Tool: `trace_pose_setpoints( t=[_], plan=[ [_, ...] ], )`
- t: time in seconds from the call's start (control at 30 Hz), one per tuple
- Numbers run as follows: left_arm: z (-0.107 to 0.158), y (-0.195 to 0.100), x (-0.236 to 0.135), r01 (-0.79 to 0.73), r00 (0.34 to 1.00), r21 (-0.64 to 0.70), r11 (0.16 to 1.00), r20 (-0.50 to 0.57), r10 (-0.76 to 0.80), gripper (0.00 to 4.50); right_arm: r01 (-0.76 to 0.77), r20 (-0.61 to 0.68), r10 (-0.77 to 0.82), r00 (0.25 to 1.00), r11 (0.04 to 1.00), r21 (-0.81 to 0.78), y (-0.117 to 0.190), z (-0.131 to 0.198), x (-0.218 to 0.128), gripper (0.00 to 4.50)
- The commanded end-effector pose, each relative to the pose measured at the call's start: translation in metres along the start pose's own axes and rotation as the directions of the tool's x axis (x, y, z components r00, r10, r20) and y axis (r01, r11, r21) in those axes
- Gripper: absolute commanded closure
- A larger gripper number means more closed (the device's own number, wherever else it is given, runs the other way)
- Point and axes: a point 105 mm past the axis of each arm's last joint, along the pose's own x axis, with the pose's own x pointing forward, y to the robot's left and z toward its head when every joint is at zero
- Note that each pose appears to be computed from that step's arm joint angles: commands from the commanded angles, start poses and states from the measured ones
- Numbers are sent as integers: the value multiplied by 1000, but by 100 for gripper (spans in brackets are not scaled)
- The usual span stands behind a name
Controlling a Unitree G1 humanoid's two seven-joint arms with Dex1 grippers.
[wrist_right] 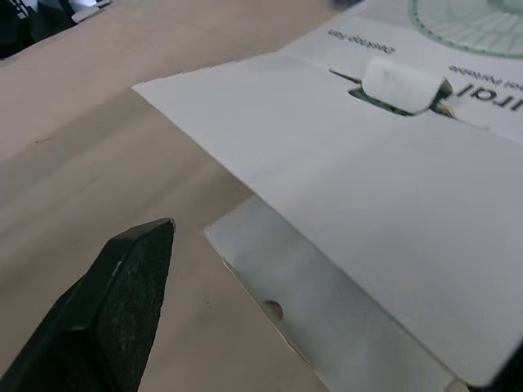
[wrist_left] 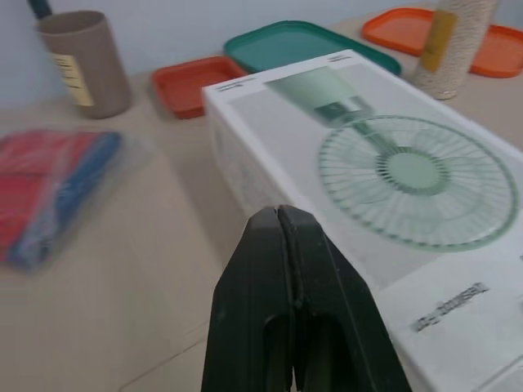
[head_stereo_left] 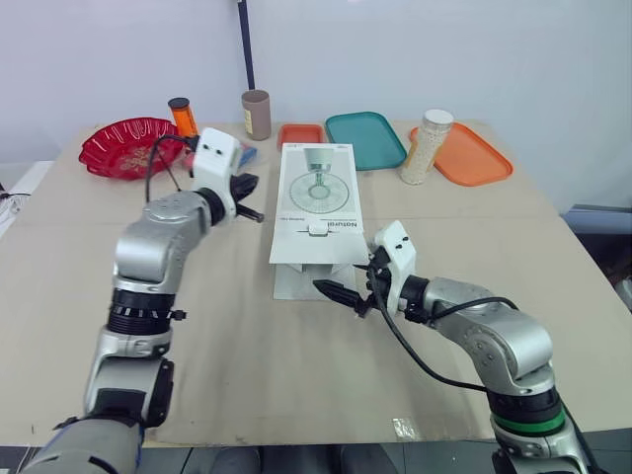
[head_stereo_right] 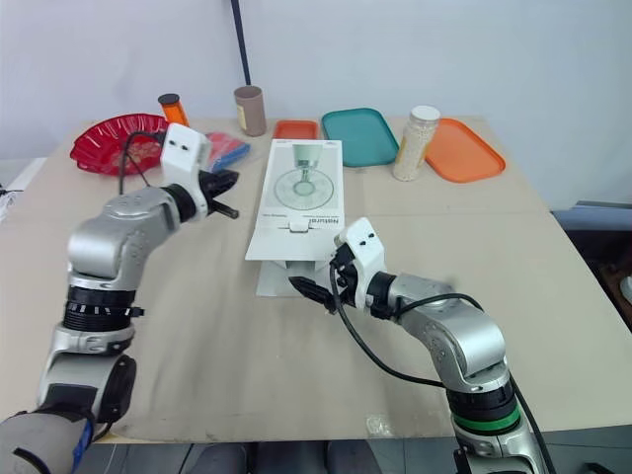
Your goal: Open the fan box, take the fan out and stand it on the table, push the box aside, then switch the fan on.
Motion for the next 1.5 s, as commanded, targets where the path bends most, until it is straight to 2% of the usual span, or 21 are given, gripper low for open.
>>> trace_pose_setpoints(
  t=[0.03, 0.3, 0.5, 0.6, 0.77, 0.9, 1.17, 1.3, 1.5],
  plan=[
    [10, -11, -11, 55, 998, 28, 998, 22, -56, 442, -34, 75, 40, 996, 997, -75, 9, 24, -3, 0],
    [-9, -25, -33, 115, 991, 25, 993, -70, -113, 442, -4, 133, 17, 991, 995, -97, 0, 43, -1, 0],
    [-14, -6, -57, 64, 991, 55, 996, -123, -56, 442, 45, 181, -30, 983, 996, -82, -12, 54, 1, 0],
    [-14, -7, -59, 80, 990, 64, 995, -123, -71, 442, 78, 189, -63, 980, 994, -73, -19, 56, 5, 0],
    [7, -25, -47, 130, 991, 43, 991, -23, -129, 442, 151, 193, -136, 972, 986, -69, -35, 57, 18, 0],
    [10, -44, -41, 190, 982, 29, 981, 9, -190, 442, 246, 156, -243, 957, 969, -2, -56, 52, 26, 0],
    [22, -52, -13, 205, 977, 34, 978, 49, -207, 442, 238, 77, -242, 967, 970, 57, -55, 41, 34, 0],
    [20, -62, 6, 211, 976, 28, 977, 52, -212, 442, 230, 78, -234, 969, 972, 58, -52, 41, 36, 0],
    [0, -79, 33, 219, 976, 13, 976, -2, -219, 442, 248, 83, -252, 964, 967, 58, -53, 42, 34, 0]
  ],
)
